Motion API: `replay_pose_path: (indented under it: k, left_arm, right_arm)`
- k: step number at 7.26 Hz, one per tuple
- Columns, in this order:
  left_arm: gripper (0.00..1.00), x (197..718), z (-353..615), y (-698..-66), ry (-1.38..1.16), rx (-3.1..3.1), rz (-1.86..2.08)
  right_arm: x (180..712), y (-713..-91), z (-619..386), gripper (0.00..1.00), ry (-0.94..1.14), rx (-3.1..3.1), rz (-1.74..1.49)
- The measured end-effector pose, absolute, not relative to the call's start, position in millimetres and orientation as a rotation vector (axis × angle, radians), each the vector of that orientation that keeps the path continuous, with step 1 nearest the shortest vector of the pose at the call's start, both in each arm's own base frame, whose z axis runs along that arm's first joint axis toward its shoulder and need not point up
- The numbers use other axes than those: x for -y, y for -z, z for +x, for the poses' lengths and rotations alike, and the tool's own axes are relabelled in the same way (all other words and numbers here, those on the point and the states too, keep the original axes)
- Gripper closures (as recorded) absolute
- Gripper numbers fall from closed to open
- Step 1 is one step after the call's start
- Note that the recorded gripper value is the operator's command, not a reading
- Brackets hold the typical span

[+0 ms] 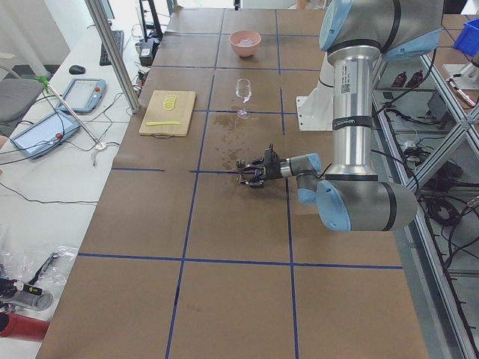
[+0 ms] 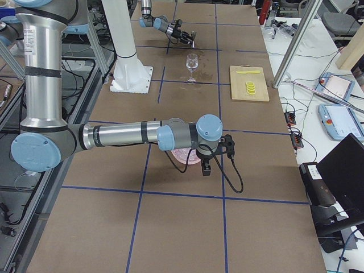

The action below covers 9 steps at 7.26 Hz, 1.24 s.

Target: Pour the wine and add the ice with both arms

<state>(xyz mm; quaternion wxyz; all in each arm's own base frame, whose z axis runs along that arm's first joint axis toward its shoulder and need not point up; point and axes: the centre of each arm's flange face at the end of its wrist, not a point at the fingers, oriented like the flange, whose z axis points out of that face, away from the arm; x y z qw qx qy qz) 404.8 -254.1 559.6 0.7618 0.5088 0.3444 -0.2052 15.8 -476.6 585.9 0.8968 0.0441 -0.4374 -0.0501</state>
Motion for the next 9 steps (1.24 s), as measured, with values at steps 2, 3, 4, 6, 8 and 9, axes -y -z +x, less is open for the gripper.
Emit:
replay_pose_path:
  k: [2,3,4,6,8,9]
  left_arm:
    - [0.47,254.8,404.6,-562.8,0.443,-0.742,1.109]
    - [0.47,255.2,404.1,-562.7,0.445,-0.740,1.112]
    - [0.47,255.7,403.2,-562.3,0.450,-0.737,1.120]
    - [0.47,256.7,401.5,-563.3,0.460,-0.724,1.141]
    - [0.48,257.4,400.1,-563.9,0.468,-0.715,1.158]
    - [0.48,257.7,399.7,-564.0,0.472,-0.711,1.165]
  right_arm:
    - [477.0,-584.8,16.1,0.00,0.104,0.905,0.094]
    - [477.3,-584.3,16.1,0.00,0.105,0.905,0.095]
    - [477.3,-584.2,15.9,0.00,0.105,0.905,0.095]
    - [477.4,-583.8,15.8,0.00,0.106,0.905,0.096]
    - [477.5,-583.3,16.1,0.00,0.106,0.905,0.097]
    - [477.4,-583.3,16.1,0.00,0.106,0.905,0.097]
